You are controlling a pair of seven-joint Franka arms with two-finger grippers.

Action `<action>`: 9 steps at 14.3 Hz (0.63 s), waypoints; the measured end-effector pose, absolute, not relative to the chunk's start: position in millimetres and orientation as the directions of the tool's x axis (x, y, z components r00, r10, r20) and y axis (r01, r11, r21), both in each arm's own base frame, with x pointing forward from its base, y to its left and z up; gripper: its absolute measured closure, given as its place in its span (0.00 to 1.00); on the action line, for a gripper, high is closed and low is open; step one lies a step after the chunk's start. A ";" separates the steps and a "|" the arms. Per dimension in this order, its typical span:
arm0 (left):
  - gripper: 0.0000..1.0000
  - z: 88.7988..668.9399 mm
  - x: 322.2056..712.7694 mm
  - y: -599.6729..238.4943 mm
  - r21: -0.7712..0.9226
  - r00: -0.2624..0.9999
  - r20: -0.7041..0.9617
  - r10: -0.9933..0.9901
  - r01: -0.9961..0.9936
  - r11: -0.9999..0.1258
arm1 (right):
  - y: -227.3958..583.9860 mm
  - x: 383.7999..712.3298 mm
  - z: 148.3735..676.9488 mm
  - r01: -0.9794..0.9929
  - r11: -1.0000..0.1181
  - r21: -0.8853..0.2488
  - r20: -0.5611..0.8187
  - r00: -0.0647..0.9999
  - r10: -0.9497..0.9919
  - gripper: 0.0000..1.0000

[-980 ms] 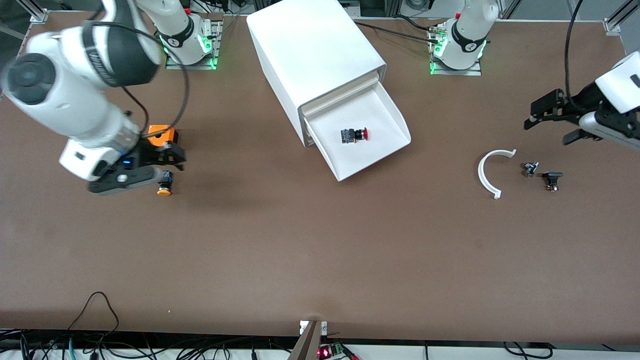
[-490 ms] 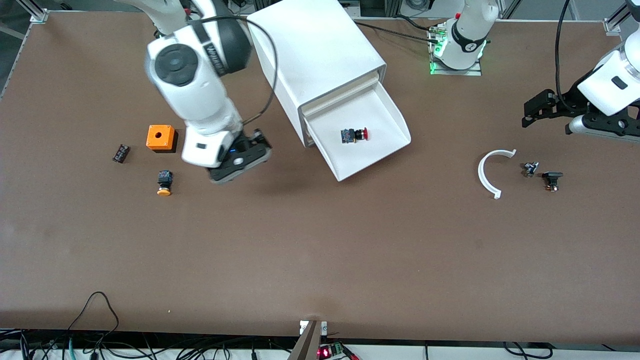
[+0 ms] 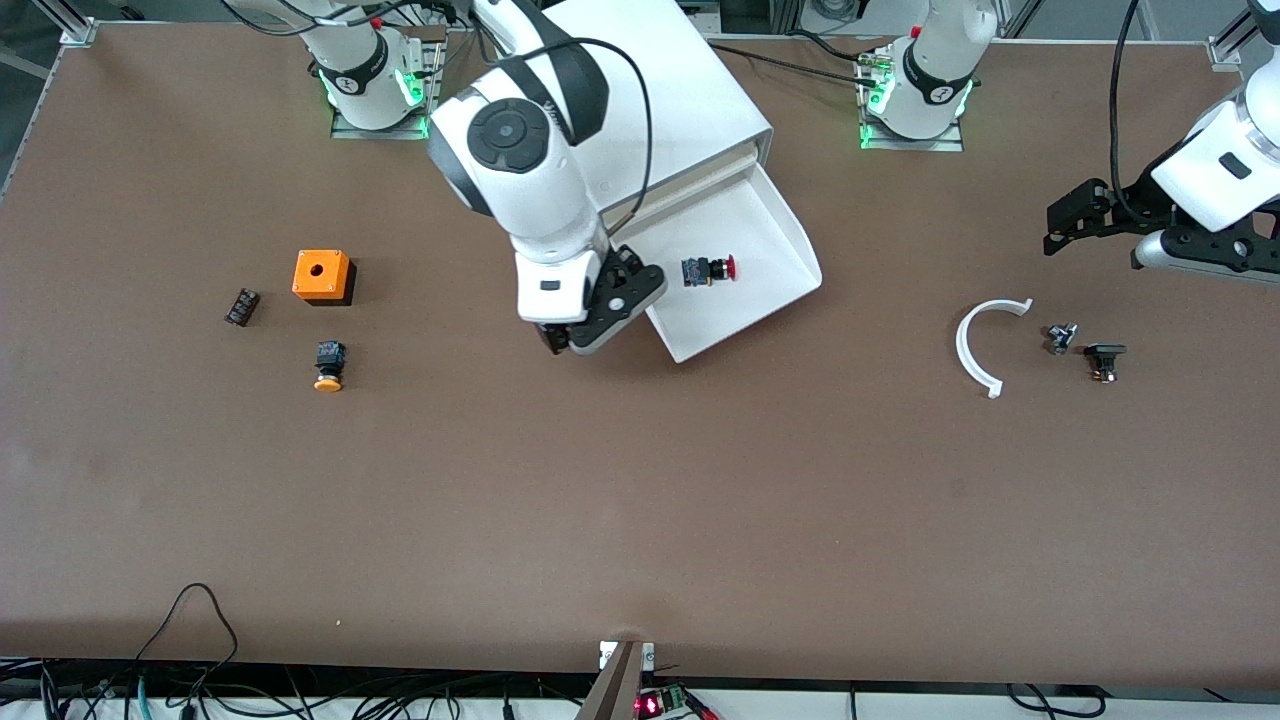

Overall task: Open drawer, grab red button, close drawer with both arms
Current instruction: 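Lower the right gripper into the open drawer over the red button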

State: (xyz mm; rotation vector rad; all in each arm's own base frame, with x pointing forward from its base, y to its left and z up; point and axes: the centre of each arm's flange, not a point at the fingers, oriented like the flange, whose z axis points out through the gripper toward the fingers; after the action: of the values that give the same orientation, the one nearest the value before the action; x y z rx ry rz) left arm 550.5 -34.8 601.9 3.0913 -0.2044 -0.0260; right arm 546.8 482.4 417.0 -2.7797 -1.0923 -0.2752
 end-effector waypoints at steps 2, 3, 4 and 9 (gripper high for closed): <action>0.00 601.8 550.7 -33.7 0.044 0.991 -0.014 -0.130 -0.129 -0.991 | 516.8 525.6 406.6 0.728 -0.680 -0.084 0.232 0.678 0.698 0.00; 0.00 601.7 550.7 -33.1 0.044 0.992 -0.014 -0.129 -0.128 -0.991 | 533.2 512.9 403.4 0.751 -0.656 -0.079 0.232 0.654 0.720 0.00; 0.00 601.6 550.8 -32.6 0.045 0.992 -0.014 -0.128 -0.127 -0.991 | 546.2 501.6 400.3 0.772 -0.632 -0.062 0.231 0.627 0.744 0.00; 0.00 603.8 551.9 -23.3 0.043 0.994 0.002 -0.109 -0.109 -0.993 | 567.5 468.5 384.8 0.869 -0.495 0.012 0.141 0.488 0.861 0.00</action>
State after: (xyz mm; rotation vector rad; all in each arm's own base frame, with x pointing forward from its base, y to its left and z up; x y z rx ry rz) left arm 551.9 -23.3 603.8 3.0939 -0.1692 0.0001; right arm 468.5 567.5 384.8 -2.6576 -1.5467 -0.1974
